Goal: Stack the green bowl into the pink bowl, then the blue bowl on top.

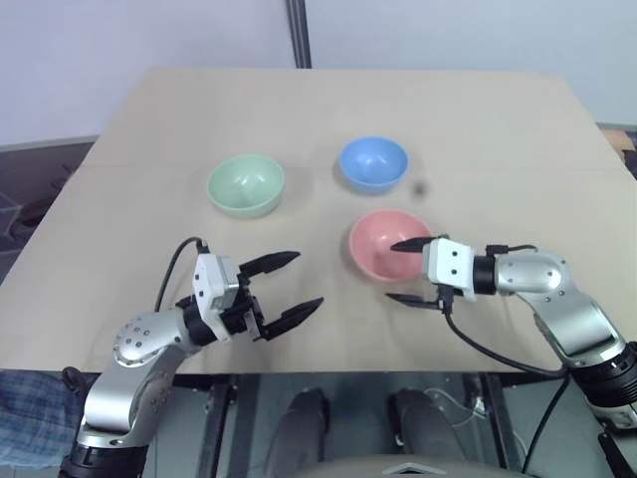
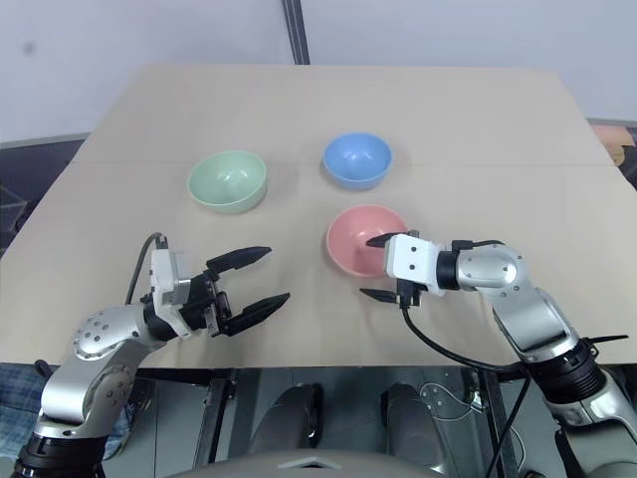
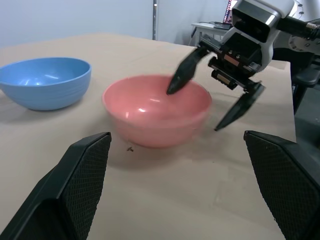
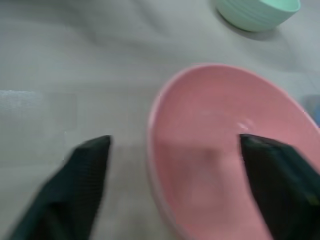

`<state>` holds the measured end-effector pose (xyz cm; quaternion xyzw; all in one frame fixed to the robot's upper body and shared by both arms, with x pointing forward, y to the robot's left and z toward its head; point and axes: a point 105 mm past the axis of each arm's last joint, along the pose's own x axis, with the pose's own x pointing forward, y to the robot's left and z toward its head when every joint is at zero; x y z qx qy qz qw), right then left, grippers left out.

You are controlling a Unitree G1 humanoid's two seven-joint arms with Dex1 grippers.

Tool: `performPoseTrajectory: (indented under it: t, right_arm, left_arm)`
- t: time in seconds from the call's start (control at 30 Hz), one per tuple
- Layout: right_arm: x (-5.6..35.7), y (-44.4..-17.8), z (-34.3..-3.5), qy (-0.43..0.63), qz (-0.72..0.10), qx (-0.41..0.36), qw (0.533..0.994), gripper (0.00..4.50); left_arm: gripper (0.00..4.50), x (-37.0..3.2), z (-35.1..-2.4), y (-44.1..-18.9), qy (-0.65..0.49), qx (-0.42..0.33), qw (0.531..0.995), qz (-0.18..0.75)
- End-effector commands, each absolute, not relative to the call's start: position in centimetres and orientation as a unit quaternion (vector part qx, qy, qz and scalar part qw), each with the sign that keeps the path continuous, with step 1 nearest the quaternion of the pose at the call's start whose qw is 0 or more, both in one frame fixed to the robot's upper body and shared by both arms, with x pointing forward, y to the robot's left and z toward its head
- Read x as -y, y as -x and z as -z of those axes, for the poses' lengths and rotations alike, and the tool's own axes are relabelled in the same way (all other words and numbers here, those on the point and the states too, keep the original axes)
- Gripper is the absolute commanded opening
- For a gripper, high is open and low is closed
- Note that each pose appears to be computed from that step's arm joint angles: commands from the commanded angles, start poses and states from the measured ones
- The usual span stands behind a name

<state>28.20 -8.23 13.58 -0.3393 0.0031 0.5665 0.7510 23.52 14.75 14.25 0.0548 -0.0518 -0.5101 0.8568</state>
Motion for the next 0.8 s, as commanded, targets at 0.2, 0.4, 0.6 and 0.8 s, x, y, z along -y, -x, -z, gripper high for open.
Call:
performPoseTrajectory:
  t: [0.2,0.4,0.6,0.8]
  right_arm:
    - [9.0,-26.9,-18.6,0.228,-0.595,0.049,0.769,4.46]
    - [11.3,-26.5,-19.9,0.17,-0.593,0.045,0.786,4.46]
    - [13.9,-27.2,-20.2,0.155,-0.557,0.028,0.815,4.46]
    - [18.4,-28.0,-19.8,0.191,-0.51,-0.035,0.838,4.46]
  left_arm:
    - [4.5,-14.9,-15.2,-23.3,-0.065,0.069,0.856,0.508]
    - [4.5,-15.7,-15.2,-24.2,-0.077,0.064,0.872,0.478]
    - [4.5,-17.3,-16.0,-25.9,-0.097,0.066,0.889,0.443]
    - [4.5,-19.4,-17.3,-27.3,-0.141,0.06,0.893,0.423]
